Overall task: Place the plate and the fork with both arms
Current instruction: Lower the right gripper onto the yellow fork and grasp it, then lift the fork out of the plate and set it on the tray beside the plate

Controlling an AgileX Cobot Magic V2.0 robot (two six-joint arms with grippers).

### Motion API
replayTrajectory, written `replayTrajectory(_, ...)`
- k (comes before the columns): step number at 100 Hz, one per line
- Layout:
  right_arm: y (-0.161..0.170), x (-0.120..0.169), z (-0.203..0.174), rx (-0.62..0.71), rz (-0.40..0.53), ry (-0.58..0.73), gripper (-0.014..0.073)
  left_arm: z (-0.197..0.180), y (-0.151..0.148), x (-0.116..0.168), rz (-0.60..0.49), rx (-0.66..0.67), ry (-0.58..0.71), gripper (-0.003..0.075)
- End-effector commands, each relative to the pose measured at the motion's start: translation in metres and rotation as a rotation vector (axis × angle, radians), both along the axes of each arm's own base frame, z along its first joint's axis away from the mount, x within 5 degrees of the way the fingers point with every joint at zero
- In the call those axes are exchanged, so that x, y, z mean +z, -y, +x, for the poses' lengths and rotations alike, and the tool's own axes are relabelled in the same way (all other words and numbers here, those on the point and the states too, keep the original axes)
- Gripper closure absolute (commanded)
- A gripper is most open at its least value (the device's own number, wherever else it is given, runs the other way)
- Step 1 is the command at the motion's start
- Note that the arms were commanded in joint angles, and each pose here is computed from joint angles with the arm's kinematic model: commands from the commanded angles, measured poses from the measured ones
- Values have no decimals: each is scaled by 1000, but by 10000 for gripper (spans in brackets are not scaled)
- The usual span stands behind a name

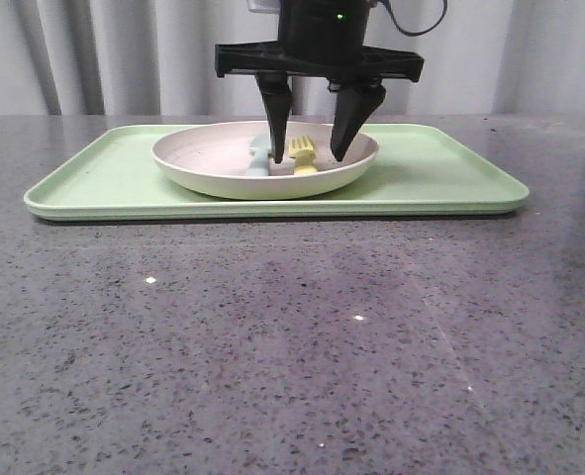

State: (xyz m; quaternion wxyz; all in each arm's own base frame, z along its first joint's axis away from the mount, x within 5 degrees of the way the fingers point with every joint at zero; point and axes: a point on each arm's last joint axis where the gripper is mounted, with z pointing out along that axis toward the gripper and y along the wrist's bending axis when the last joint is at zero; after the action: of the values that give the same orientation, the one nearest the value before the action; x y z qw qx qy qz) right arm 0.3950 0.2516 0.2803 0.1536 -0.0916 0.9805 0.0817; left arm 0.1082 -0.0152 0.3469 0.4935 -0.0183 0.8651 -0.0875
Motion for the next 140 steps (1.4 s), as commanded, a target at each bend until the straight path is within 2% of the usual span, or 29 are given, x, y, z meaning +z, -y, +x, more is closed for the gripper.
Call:
replayTrajectory(1,4,32,-7,-1,38,56,151,2,0,14,-21,10,93,500)
replayTrajectory(17,4,27,-6,-1,30,43,181,2,0,14,-21,10,93,500)
replayTrajectory(41,4,24,-5,-1,21,32,431,2,0,14,-21,10,93,500)
replayTrajectory(56,5,24,-5,-2,9,40,528,2,0,14,-21,10,93,500)
replayTrajectory(104,5,28,-5,-2,12,42,531,2,0,14,-21,10,93,500)
replayTrajectory(140,11,71,-10,2,32,132,531,2,0,14,-21,10,93,500)
